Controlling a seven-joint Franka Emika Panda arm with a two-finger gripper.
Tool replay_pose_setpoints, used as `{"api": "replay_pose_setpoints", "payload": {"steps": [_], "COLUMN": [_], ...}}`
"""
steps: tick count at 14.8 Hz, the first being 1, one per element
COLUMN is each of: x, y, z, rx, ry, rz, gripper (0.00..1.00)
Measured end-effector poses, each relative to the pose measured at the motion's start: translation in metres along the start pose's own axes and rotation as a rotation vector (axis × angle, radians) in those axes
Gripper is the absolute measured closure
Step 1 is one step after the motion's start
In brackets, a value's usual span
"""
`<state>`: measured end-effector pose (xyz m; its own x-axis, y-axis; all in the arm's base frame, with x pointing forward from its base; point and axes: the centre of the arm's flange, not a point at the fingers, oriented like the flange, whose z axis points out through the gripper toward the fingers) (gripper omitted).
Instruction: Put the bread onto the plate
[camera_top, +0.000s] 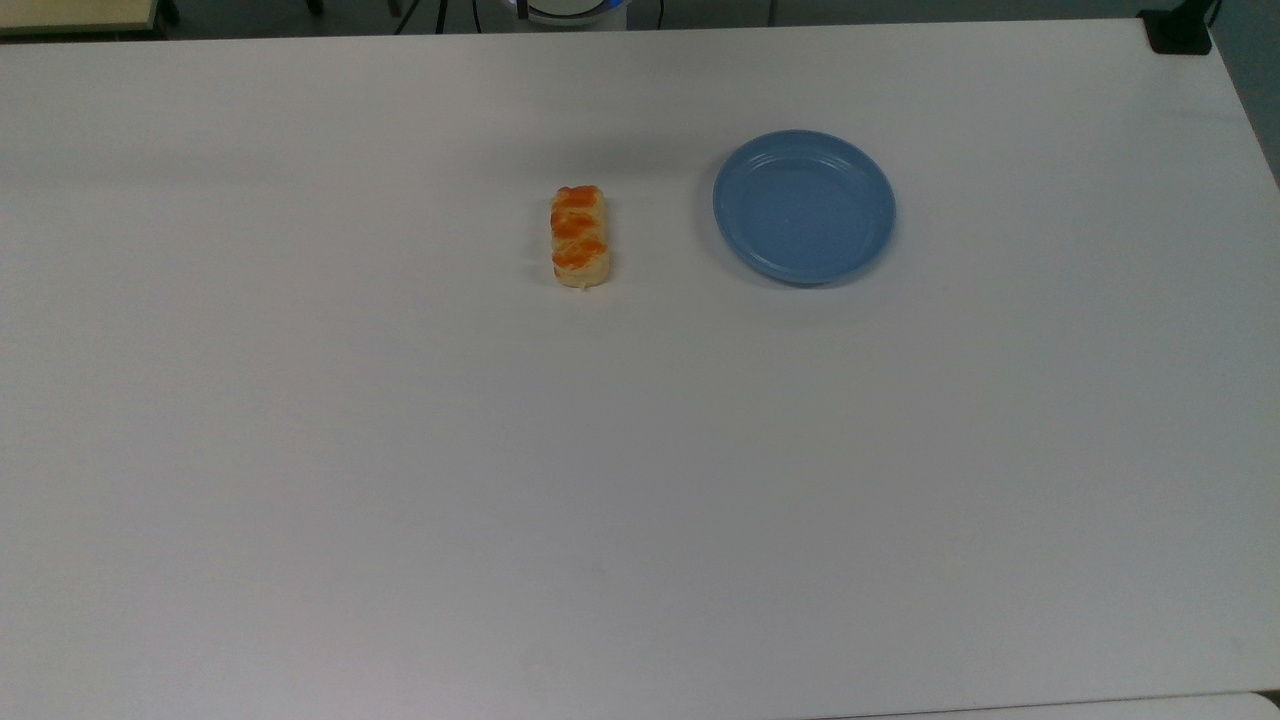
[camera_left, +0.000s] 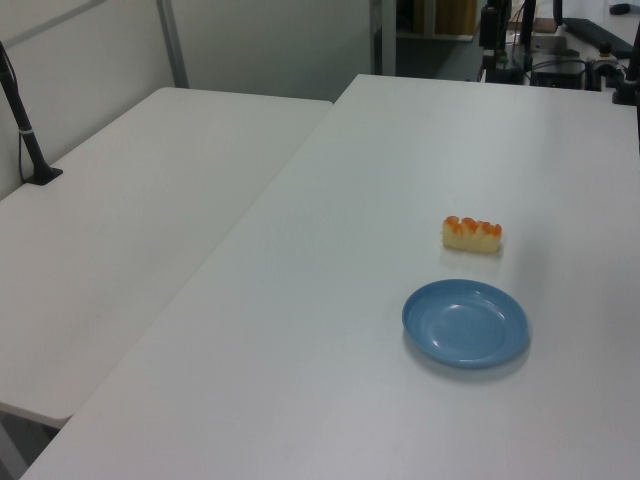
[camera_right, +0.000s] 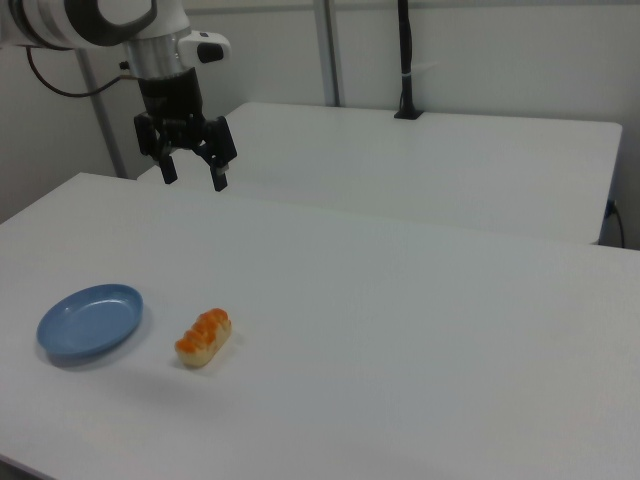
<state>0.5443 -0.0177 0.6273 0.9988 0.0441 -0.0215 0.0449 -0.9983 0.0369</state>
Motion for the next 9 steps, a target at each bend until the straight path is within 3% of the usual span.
{"api": "replay_pose_setpoints", "payload": {"steps": [9], "x": [0.0016], "y": [-0.0014], "z": [0.0030], "rx": [0.003], "ry": [-0.005], "rz": [-0.002], "gripper": [0.00]}}
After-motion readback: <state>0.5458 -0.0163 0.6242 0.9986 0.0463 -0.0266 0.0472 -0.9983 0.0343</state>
